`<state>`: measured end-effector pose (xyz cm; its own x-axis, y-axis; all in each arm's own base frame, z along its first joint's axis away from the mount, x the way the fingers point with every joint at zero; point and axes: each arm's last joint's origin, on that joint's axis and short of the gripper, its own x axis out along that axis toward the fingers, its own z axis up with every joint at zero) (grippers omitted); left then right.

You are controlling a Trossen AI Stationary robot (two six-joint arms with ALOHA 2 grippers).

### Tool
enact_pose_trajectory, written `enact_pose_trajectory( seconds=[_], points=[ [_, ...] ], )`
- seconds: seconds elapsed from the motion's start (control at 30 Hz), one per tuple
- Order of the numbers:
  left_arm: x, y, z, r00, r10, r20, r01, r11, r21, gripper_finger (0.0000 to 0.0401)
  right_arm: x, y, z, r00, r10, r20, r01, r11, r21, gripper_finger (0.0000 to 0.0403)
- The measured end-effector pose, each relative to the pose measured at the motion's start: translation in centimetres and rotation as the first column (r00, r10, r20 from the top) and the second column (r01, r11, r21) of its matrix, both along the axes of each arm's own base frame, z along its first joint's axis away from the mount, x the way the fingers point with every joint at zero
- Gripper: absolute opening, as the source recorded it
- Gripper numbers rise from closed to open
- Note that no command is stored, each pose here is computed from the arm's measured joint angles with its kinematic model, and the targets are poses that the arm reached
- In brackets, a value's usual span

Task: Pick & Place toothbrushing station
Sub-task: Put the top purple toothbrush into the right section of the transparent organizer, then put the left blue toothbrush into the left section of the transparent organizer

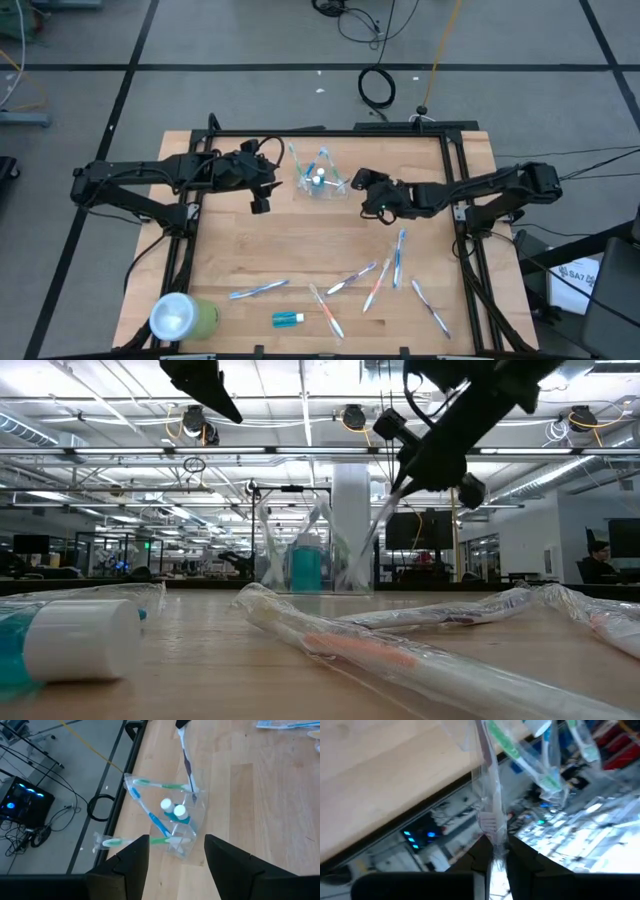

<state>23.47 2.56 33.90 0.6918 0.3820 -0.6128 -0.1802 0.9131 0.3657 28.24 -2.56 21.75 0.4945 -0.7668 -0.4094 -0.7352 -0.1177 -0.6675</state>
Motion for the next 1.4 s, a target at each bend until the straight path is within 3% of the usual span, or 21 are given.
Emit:
enact_pose_trajectory(
  seconds=[0.4,0.67,0.8,1.03,1.17,1.27,1.4],
  points=[
    [0.0,0.0,0.0,1.000,-0.001,0.000,0.001,1.000,0.000,0.0198,0.1,0.4,-0.5,0.987,0.006,0.159,-0.010,1.000,0.023,0.0086],
    [0.0,0.0,0.0,1.000,0.001,0.002,-0.001,1.000,-0.002,0.0198,0.9,0.5,1.0,0.906,-0.031,0.422,-0.012,0.995,0.098,0.0128],
    [0.0,0.0,0.0,0.999,0.034,0.023,-0.033,0.999,-0.043,0.0198,1.2,0.9,2.0,0.805,-0.077,0.588,-0.028,0.986,0.167,0.0142],
    [-0.1,-0.4,-0.2,0.982,0.175,0.071,-0.155,0.962,-0.225,0.0198,1.4,1.5,2.8,0.591,-0.223,0.775,-0.087,0.938,0.336,0.0143],
    [-0.4,-1.2,-0.7,0.994,0.108,0.011,-0.098,0.932,-0.348,0.0198,1.4,1.9,2.8,0.440,-0.376,0.815,-0.156,0.862,0.482,0.0140],
    [-0.7,-2.2,-1.0,0.998,0.050,-0.032,-0.059,0.882,-0.468,0.0198,1.4,2.2,2.8,0.315,-0.502,0.805,-0.226,0.785,0.577,0.0141],
    [-0.8,-3.7,-1.1,0.999,0.023,-0.042,-0.042,0.842,-0.539,0.0198,1.4,2.2,2.5,0.250,-0.590,0.767,-0.260,0.722,0.641,0.0141]
  ],
)
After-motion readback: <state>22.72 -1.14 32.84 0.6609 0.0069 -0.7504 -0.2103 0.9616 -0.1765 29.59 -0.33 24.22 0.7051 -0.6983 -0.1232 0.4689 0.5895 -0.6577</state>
